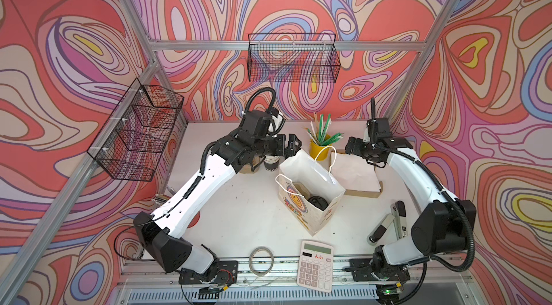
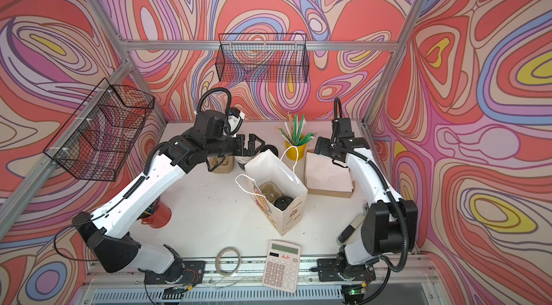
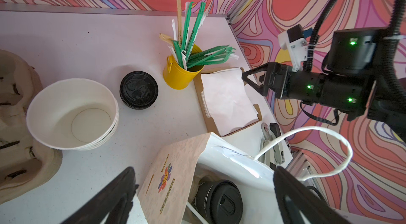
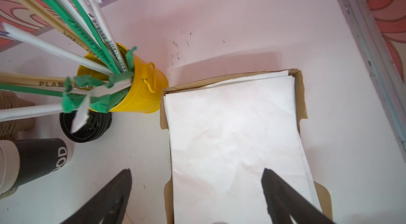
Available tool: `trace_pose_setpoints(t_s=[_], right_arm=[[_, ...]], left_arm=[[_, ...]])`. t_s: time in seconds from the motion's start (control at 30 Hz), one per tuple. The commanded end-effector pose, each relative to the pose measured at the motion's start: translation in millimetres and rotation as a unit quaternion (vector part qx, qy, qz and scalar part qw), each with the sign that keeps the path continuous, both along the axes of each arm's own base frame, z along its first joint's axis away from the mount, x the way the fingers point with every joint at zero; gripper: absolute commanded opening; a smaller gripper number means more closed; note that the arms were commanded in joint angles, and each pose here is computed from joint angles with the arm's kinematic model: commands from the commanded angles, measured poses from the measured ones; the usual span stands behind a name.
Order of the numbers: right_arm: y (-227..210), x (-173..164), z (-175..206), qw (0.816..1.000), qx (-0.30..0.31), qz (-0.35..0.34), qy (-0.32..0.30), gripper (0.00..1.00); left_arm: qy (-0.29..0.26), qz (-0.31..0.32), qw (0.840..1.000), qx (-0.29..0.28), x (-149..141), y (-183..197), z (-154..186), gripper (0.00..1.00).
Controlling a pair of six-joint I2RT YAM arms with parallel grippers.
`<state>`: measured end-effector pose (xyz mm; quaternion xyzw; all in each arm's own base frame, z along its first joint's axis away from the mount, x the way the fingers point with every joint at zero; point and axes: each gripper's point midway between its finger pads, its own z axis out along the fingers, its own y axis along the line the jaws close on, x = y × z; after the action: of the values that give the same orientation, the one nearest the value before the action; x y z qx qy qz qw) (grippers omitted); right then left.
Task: Pack a coffee takeout order
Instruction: Pick up the napkin from the napkin box.
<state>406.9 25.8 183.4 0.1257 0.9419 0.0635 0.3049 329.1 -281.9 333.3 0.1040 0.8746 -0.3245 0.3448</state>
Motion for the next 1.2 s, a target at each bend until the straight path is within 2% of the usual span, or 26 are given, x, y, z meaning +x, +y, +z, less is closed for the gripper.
trace_pose_setpoints(t_s=[0.0,0.33,0.7,0.77,0.87,1.03,1.17], right_arm=[[1.1,16.8,-10.6,1.0,0.009,-0.002,-0.024,0.95],[-7.2,5.2,-86.6,0.999,-0.013,-0.007,0.046,0.83],[-22.2,-9.2,-134.3,0.995,-0.039,-0.024,0.094,0.64],[-23.7,-11.1,-142.0,0.994,-0.043,-0.023,0.102,0.63],[-22.2,-13.2,-157.0,0.992,-0.04,-0.019,0.121,0.51],[-22.1,-12.9,-156.6,0.992,-0.04,-0.021,0.119,0.27],[-28.5,-10.6,-137.4,0.993,-0.054,-0.031,0.099,0.19]], left_arm=[[-0.011,-0.014,1.0,0.001,0.1,-2.1,8.2,1.0],[-0.003,-0.015,1.0,-0.007,2.3,1.4,1.7,1.0],[0.001,-0.016,1.0,-0.006,2.4,1.3,-1.2,1.0],[0.001,-0.016,1.0,-0.006,2.5,1.1,-1.7,1.0],[0.004,-0.016,1.0,-0.006,2.2,0.9,-3.7,1.0],[0.005,-0.014,1.0,-0.006,1.1,2.0,-4.5,1.0],[0.004,-0.012,1.0,-0.005,0.7,4.0,-3.9,1.0]])
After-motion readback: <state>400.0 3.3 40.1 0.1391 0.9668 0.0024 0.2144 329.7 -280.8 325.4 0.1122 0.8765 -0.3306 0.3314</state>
